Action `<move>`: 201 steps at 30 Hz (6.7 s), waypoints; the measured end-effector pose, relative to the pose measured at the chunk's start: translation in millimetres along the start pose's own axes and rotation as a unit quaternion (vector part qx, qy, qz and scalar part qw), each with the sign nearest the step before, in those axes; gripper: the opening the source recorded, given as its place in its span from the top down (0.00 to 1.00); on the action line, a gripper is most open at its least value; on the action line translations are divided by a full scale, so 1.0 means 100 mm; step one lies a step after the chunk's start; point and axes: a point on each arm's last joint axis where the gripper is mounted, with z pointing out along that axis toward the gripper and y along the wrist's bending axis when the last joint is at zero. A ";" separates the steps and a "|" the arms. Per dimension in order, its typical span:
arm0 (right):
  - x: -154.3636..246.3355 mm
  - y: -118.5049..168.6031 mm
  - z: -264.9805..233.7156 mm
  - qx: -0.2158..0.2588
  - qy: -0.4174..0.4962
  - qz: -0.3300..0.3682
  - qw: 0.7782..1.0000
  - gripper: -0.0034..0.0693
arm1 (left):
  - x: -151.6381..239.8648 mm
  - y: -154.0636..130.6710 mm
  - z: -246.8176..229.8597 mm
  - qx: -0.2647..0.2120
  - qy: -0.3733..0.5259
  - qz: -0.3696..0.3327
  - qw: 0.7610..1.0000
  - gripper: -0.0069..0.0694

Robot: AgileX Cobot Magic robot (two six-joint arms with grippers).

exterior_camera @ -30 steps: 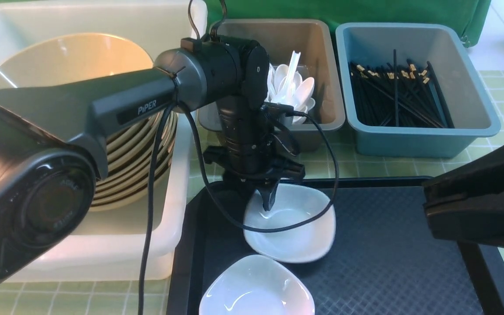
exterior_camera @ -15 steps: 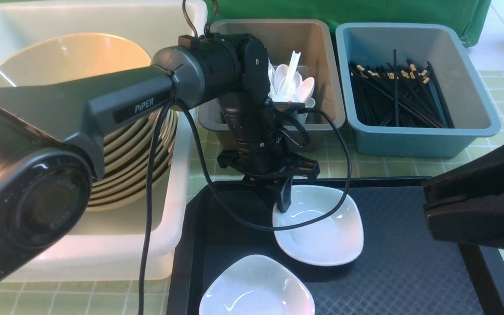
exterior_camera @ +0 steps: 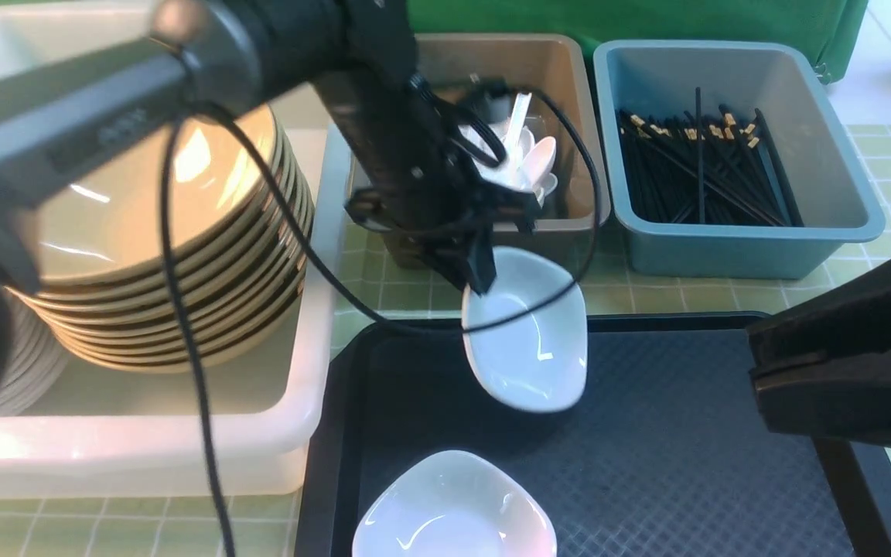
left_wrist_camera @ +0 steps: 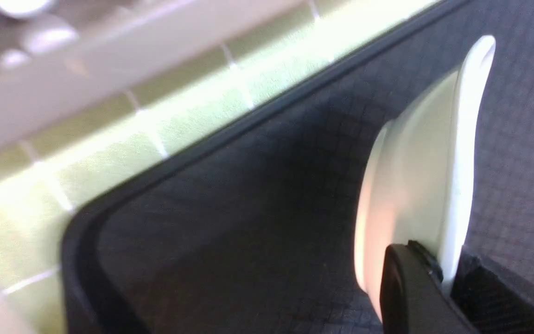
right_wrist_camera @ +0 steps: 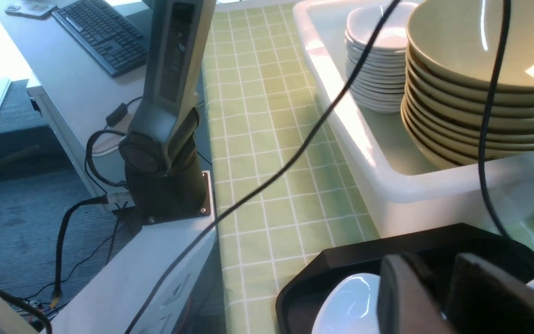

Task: On green table put chopsticks spoon bowls plates into blue grey white boxes.
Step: 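Place the white bowl into the white bin with the other dishes with the left gripper, then grasp the small white bowl on the black tray by its rim with the left gripper, then place the white bowl into the white bin with the other dishes with the left gripper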

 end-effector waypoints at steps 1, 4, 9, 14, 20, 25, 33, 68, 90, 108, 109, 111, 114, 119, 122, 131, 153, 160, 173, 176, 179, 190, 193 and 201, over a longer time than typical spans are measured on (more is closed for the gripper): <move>0.00 0.00 0.00 0.000 0.000 0.000 1.000 0.74 | 0.00 0.01 -0.05 0.003 -0.006 -0.001 1.000 0.89; 0.00 0.00 0.00 0.000 0.000 0.000 1.000 0.73 | 0.01 0.05 -0.22 0.017 -0.024 -0.005 1.000 0.89; 0.00 0.00 0.00 0.000 0.000 0.000 1.000 0.73 | 0.02 0.13 -0.44 0.049 -0.054 -0.013 0.997 0.89; 0.00 -0.01 0.00 0.003 -0.002 0.000 1.000 0.73 | 0.06 0.21 -0.71 0.068 -0.090 -0.014 0.994 0.89; -0.01 -0.02 0.00 0.013 -0.008 0.000 1.000 0.72 | 0.14 0.33 -1.04 0.068 -0.132 -0.025 0.989 0.89; -0.05 -0.06 0.00 0.032 -0.029 0.000 0.999 0.72 | 0.45 0.55 -1.48 0.067 -0.183 -0.057 0.979 0.89; -0.07 -0.06 0.00 0.034 -0.040 -0.004 0.999 0.72 | 1.30 1.03 -2.08 0.048 -0.280 -0.168 0.944 0.89; -0.08 -0.08 0.50 -0.048 -0.016 -0.013 0.999 0.70 | 2.92 1.83 -2.38 -0.176 -0.376 -0.524 0.744 0.89; -0.11 -0.12 0.51 -0.026 -0.027 -0.012 0.999 0.67 | 2.71 2.21 -1.88 -0.137 -0.240 -0.548 0.790 0.76; -0.05 -0.31 0.50 0.074 0.005 -0.007 0.997 0.64 | 2.77 2.02 -1.97 -0.214 -0.214 -0.559 0.772 0.04; -0.04 -0.33 0.48 0.087 0.019 -0.001 0.996 0.64 | 2.75 1.96 -1.98 -0.215 -0.215 -0.545 0.781 0.04; -0.02 -0.39 0.42 0.113 0.045 0.014 0.992 0.64 | 2.65 1.78 -2.01 -0.219 -0.224 -0.492 0.813 0.04; -0.03 -0.47 0.30 0.150 0.065 0.035 0.986 0.64 | 2.42 1.43 -2.00 -0.213 -0.236 -0.376 0.870 0.04; -0.04 -0.45 0.10 0.187 0.056 0.050 0.980 0.64 | 2.12 0.78 -1.87 -0.175 -0.232 -0.162 0.943 0.07; -0.09 -0.33 -0.03 0.199 0.034 0.045 0.978 0.63 | 1.96 0.37 -1.69 -0.123 -0.206 -0.027 0.971 0.13; -0.12 0.03 -0.22 0.155 0.006 0.034 0.987 0.63 | 1.43 -0.30 -0.89 -0.043 -0.075 0.177 0.980 0.21; -0.05 0.09 -0.22 0.123 0.043 0.027 0.991 0.63 | 0.87 -0.25 0.86 -0.048 0.198 0.250 0.947 0.21; -0.05 0.09 -0.22 0.123 0.043 0.026 0.991 0.63 | 0.89 -0.27 1.10 0.004 0.227 0.231 0.946 0.41; -0.05 0.09 -0.22 0.122 0.044 0.013 0.991 0.63 | 0.77 -0.09 0.89 0.058 0.188 0.162 0.967 0.88; -0.05 0.09 -0.22 0.122 0.045 0.012 0.991 0.63 | 0.59 0.00 0.54 0.077 0.110 0.129 0.983 0.89; -0.05 0.09 -0.22 0.122 0.045 0.006 0.991 0.63 | 0.46 0.06 0.05 0.099 0.024 0.100 0.990 0.89; -0.08 0.08 -0.22 0.131 0.033 0.002 0.991 0.63 | 0.98 0.86 -1.94 0.027 -0.253 -0.059 0.965 0.89; -0.09 0.07 -0.22 0.133 0.023 0.003 0.991 0.63 | 1.40 1.09 -2.42 -0.038 -0.315 -0.134 0.939 0.89; -0.10 0.08 -0.22 0.132 0.021 0.003 0.991 0.63 | 2.43 1.49 -3.03 -0.177 -0.391 -0.357 0.830 0.89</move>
